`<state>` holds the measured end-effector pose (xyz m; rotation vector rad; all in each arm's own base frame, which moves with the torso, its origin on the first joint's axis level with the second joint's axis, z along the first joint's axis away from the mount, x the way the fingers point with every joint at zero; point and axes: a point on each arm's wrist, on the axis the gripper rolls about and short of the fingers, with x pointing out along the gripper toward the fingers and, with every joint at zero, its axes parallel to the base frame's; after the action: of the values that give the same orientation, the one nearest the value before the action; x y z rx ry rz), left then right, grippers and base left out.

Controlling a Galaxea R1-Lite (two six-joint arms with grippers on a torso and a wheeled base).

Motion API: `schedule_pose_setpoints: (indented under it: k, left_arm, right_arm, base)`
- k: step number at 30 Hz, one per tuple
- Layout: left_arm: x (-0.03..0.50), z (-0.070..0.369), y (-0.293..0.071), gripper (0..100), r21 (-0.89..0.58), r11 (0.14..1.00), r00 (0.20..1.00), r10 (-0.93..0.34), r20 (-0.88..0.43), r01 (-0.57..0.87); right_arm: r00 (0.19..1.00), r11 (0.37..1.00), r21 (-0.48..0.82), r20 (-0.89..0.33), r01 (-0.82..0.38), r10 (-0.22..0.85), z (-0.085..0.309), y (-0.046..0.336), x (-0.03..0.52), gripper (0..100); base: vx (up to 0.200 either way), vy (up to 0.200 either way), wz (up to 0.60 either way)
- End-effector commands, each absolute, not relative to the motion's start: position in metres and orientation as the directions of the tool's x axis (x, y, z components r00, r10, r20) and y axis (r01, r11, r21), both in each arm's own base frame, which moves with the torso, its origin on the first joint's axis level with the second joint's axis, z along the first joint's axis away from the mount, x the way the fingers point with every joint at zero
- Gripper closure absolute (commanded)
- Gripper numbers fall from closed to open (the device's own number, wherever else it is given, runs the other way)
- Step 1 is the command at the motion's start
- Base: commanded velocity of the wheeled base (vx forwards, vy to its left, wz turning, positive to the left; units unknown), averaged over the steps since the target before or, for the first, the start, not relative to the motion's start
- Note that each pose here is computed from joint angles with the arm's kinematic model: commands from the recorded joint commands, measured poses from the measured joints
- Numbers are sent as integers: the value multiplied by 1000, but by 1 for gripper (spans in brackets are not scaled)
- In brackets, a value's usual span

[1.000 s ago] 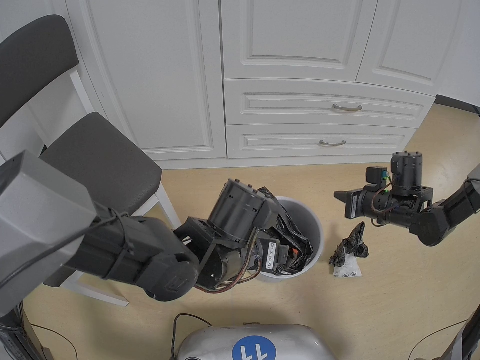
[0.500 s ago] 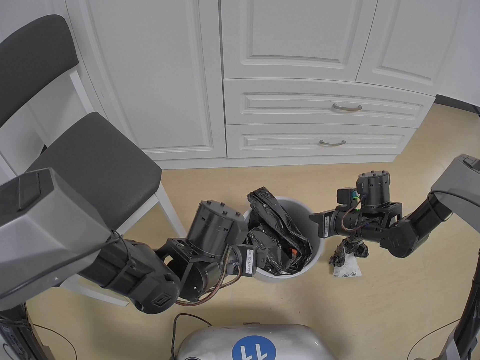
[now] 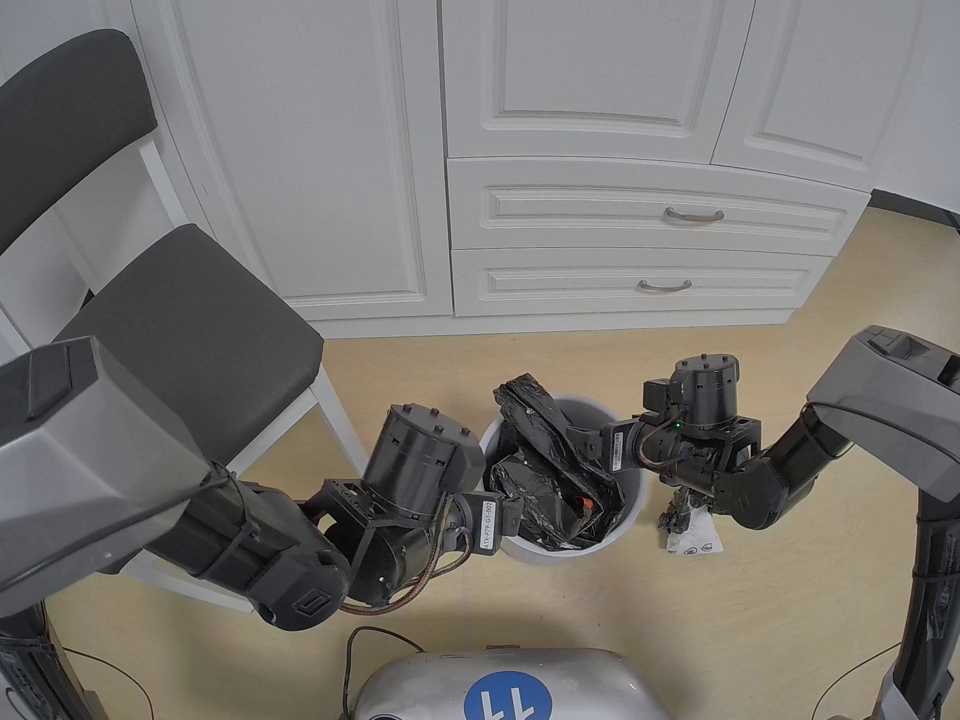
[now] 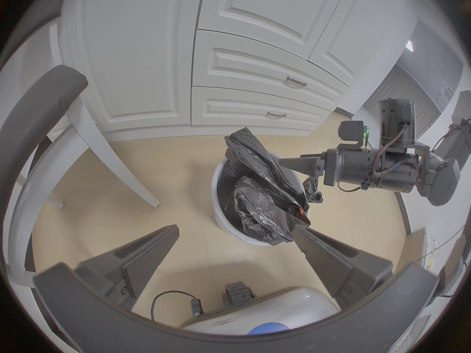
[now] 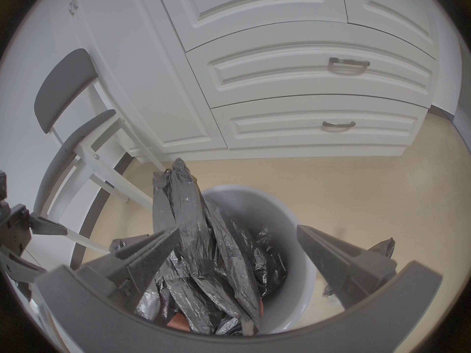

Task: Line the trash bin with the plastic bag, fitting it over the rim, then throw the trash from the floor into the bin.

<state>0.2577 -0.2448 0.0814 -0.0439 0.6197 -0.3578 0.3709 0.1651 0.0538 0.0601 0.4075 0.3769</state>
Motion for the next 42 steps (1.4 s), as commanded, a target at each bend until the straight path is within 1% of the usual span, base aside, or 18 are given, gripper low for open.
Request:
schedule_pose_setpoints:
  k: [1, 4, 5, 9, 15, 17, 21, 29, 38, 42]
  left_arm:
    - [258, 80, -245, 0, -144, 939, 755, -338, -562, 313]
    - [259, 80, -245, 0, -144, 940, 757, -336, -561, 310]
    - [259, 81, -245, 0, -145, 940, 758, -335, -559, 309]
    - [259, 81, -245, 0, -145, 940, 758, -335, -559, 309]
    - [259, 81, -245, 0, -145, 940, 760, -335, -558, 308]
    - [259, 81, -245, 0, -145, 941, 760, -333, -557, 307]
    - [259, 80, -245, 0, -137, 944, 765, -324, -557, 300]
    - [259, 78, -245, 0, -133, 945, 763, -319, -562, 298]
    - [260, 78, -245, 0, -130, 947, 766, -315, -560, 294]
    - [259, 78, -245, 0, -130, 947, 766, -314, -561, 294]
  right_arm:
    - [838, 930, 129, -404, -344, 366, 36, 170, 377, 0]
    - [849, 937, 121, -398, -326, 347, 34, 172, 382, 0]
    - [859, 947, 110, -397, -303, 322, 31, 172, 384, 0]
    - [862, 950, 106, -400, -295, 312, 29, 173, 385, 0]
    - [867, 949, 118, -386, -292, 315, 36, 172, 384, 0]
    - [875, 944, 136, -356, -300, 329, 49, 175, 378, 0]
    - [868, 937, 138, -355, -320, 348, 52, 181, 371, 0]
    - [859, 936, 134, -372, -325, 352, 34, 187, 375, 0]
    - [857, 934, 131, -373, -332, 357, 36, 189, 371, 0]
    - [856, 940, 123, -389, -319, 342, 25, 187, 376, 0]
  base:
    - [0, 0, 0]
    - [0, 0, 0]
    - [0, 0, 0]
    - [0, 0, 0]
    - [0, 0, 0]
    - [0, 0, 0]
    - [0, 0, 0]
    - [0, 0, 0]
    - [0, 0, 0]
    - [0, 0, 0]
